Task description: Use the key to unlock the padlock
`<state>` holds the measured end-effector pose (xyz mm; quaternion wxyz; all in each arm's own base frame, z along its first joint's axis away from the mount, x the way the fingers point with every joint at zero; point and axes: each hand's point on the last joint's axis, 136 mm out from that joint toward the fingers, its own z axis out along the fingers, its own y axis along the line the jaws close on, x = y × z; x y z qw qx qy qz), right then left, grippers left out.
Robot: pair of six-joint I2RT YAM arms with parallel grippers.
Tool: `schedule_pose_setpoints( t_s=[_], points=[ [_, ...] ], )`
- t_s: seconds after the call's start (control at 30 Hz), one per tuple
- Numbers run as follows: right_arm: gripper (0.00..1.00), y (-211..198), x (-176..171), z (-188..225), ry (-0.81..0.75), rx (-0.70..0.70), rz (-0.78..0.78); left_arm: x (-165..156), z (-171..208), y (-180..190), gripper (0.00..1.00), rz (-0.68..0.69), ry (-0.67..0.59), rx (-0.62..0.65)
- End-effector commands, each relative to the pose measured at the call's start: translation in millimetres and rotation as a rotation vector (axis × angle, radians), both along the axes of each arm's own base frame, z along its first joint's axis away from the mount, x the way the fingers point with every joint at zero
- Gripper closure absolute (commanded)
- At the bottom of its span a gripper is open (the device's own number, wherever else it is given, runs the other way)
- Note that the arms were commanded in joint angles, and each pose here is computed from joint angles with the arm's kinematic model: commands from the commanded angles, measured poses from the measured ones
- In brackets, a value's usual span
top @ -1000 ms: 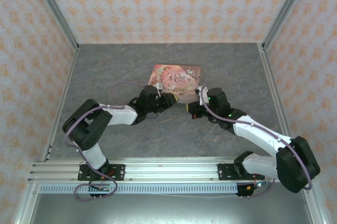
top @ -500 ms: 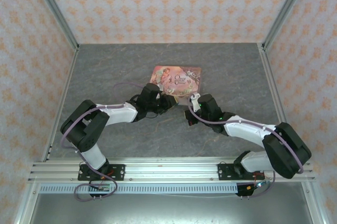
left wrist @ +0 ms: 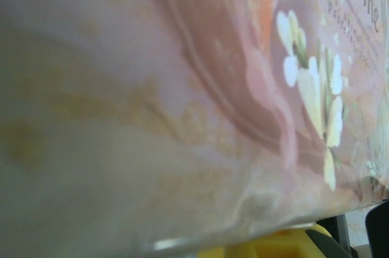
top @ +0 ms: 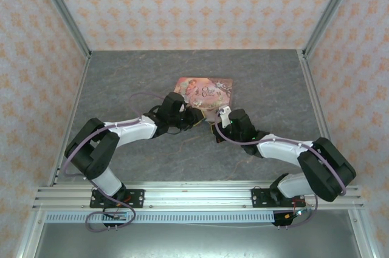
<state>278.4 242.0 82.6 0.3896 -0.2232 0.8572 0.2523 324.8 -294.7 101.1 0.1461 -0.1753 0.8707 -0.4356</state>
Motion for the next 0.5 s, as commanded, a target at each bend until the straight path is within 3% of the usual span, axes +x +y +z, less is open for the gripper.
schedule_pose_setpoints(
  t_s=[0.0, 0.47],
  points=[
    [1.00, 8.9, 1.6, 5.6, -0.031, 0.036, 0.026, 3.8, 37.6, -6.1, 0.78, -0.012, -0.034, -0.074],
    [1.00, 18.7, -2.5, 4.0, -0.005, 0.072, 0.068, 4.3, 34.8, -4.6, 0.78, 0.004, -0.020, -0.079]
  ],
)
